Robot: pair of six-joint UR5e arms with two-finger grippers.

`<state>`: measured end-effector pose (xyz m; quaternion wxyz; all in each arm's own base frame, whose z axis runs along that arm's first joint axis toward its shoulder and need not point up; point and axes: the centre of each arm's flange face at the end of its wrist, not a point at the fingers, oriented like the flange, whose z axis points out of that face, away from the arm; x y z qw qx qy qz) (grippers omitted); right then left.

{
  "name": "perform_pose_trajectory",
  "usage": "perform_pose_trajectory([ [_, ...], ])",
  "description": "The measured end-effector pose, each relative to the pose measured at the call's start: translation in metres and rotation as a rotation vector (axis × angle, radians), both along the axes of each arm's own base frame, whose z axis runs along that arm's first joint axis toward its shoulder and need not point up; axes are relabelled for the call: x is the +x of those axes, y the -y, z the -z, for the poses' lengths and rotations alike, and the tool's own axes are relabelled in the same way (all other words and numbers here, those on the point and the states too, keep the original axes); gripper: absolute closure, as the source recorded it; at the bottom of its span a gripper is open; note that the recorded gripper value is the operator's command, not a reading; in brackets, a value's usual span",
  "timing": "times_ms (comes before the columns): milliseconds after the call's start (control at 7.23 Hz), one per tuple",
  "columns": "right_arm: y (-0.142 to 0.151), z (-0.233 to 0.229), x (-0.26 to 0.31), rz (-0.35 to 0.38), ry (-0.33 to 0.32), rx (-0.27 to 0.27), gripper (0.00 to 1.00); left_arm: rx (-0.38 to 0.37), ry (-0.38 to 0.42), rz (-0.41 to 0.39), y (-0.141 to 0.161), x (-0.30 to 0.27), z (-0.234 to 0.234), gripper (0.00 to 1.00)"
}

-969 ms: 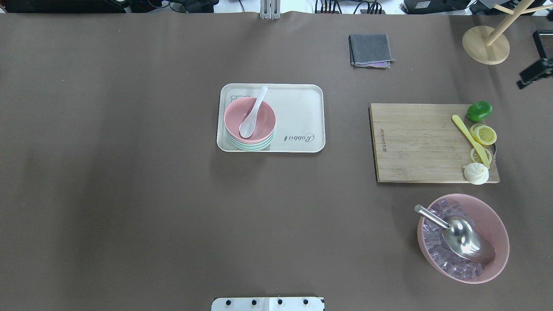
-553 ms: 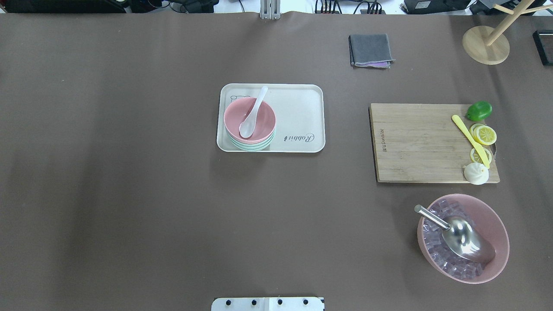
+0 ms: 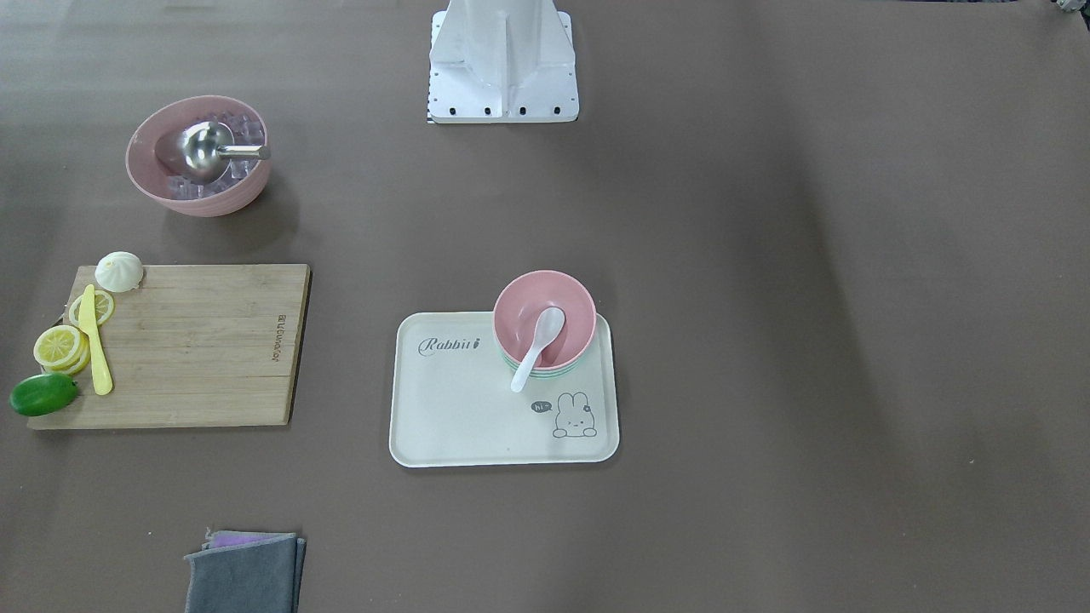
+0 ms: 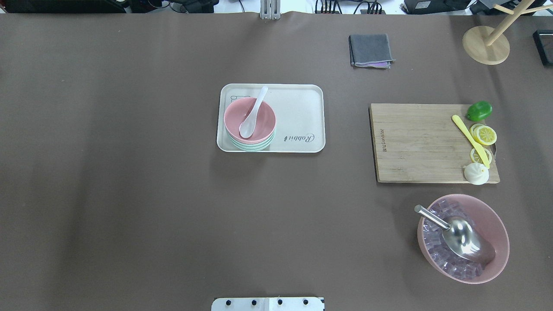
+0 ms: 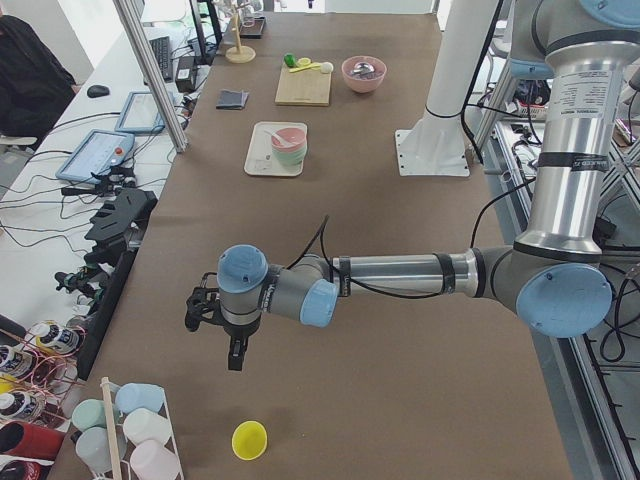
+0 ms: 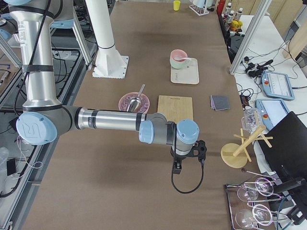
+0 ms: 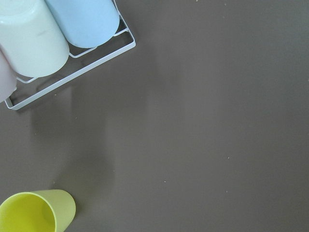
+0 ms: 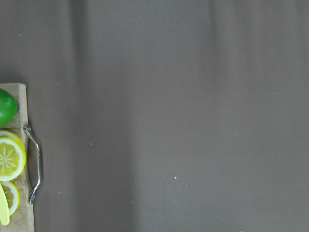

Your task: Stack pink bowl on green and place spoon

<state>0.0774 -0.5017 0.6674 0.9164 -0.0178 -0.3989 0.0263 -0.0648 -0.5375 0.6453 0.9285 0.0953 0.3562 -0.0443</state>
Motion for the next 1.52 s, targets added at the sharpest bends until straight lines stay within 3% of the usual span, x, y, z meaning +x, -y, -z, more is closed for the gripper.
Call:
perform_pose_trajectory([
  [415,-0.002,0.01,-0.001,-0.02,0.057,-0.021,0.0,-0.024,-0.053,0.036,0.002,0.019,0.034,0.02],
  [1522,0.0,0.033,-0.001,-0.021,0.061,-0.032,0.0,-0.049,-0.08,0.023,-0.009,0.025,0.031,0.02],
])
